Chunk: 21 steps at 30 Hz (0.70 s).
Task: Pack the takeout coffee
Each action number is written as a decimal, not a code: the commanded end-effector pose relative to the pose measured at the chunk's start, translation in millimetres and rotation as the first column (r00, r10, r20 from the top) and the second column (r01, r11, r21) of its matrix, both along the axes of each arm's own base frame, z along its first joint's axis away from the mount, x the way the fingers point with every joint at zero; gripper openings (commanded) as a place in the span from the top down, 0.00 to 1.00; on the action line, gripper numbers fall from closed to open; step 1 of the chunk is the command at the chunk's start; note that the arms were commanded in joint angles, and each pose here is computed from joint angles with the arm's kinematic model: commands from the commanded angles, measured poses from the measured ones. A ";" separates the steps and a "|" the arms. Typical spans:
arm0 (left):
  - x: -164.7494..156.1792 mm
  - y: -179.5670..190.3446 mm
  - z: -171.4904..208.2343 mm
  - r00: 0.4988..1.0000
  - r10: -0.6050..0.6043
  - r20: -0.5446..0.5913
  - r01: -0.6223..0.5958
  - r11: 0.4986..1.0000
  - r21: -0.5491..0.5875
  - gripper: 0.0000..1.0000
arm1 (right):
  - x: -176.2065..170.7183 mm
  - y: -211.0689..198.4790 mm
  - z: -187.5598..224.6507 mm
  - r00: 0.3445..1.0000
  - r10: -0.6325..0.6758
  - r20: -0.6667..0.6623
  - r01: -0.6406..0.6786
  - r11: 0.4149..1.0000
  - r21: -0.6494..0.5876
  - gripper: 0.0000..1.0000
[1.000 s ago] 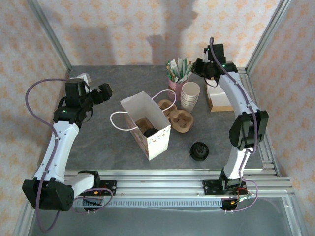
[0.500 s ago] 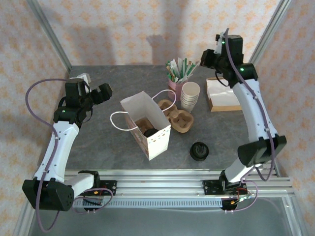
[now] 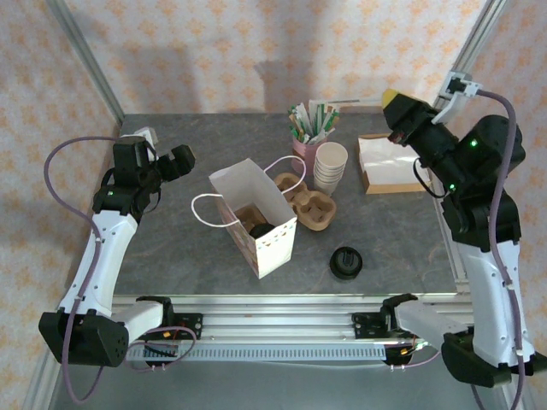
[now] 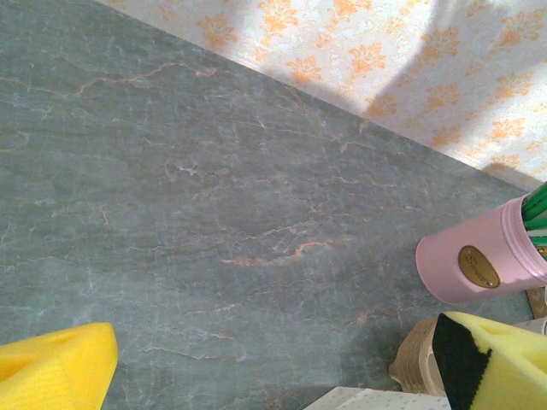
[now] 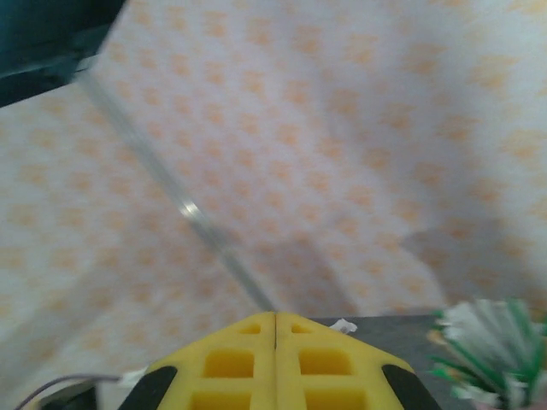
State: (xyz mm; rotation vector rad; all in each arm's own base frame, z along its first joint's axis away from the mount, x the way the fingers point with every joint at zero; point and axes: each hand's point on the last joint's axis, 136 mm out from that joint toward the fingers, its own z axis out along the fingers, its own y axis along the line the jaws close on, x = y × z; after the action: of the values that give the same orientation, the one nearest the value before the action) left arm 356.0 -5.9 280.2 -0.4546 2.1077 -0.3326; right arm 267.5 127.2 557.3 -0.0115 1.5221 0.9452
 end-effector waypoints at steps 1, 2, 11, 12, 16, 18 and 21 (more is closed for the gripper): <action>-0.2 1.8 5.1 1.000 0.001 0.003 -0.001 1.000 0.004 0.04 | -12.0 41.2 -4.5 0.978 0.207 -0.014 -0.206 0.977 0.048 1.00; -0.3 1.8 5.1 1.000 0.001 0.003 -0.001 1.000 0.004 0.04 | -17.4 52.0 -8.1 0.972 0.234 -0.020 -0.233 0.972 0.027 1.00; -1.1 3.1 5.8 1.000 0.005 0.004 -0.005 1.000 0.013 0.04 | -34.5 120.1 -65.2 0.941 0.248 -0.231 -0.314 0.893 -0.323 1.00; -1.1 3.0 5.5 1.000 0.005 0.004 -0.005 1.000 0.012 0.04 | -34.5 121.6 -70.6 0.939 0.233 -0.252 -0.313 0.882 -0.352 1.00; -1.0 1.9 6.1 1.000 -0.001 0.006 0.001 1.000 0.007 0.04 | -45.0 134.8 -82.8 0.928 0.242 -0.283 -0.347 0.837 -0.423 1.00; -0.9 0.1 6.6 1.000 -0.011 0.006 0.011 1.000 0.005 0.04 | -47.3 142.9 -90.5 0.928 0.239 -0.287 -0.353 0.813 -0.464 1.00; -0.5 -5.1 8.5 0.999 -0.041 0.014 0.041 0.999 -0.004 0.05 | -46.2 158.2 -105.0 0.923 0.232 -0.307 -0.368 0.767 -0.525 1.00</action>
State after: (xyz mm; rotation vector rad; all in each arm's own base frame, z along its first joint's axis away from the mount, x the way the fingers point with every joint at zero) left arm 356.0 -7.3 280.3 -0.4456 2.1099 -0.3387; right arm 215.1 286.6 469.3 -0.5817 1.9725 0.8555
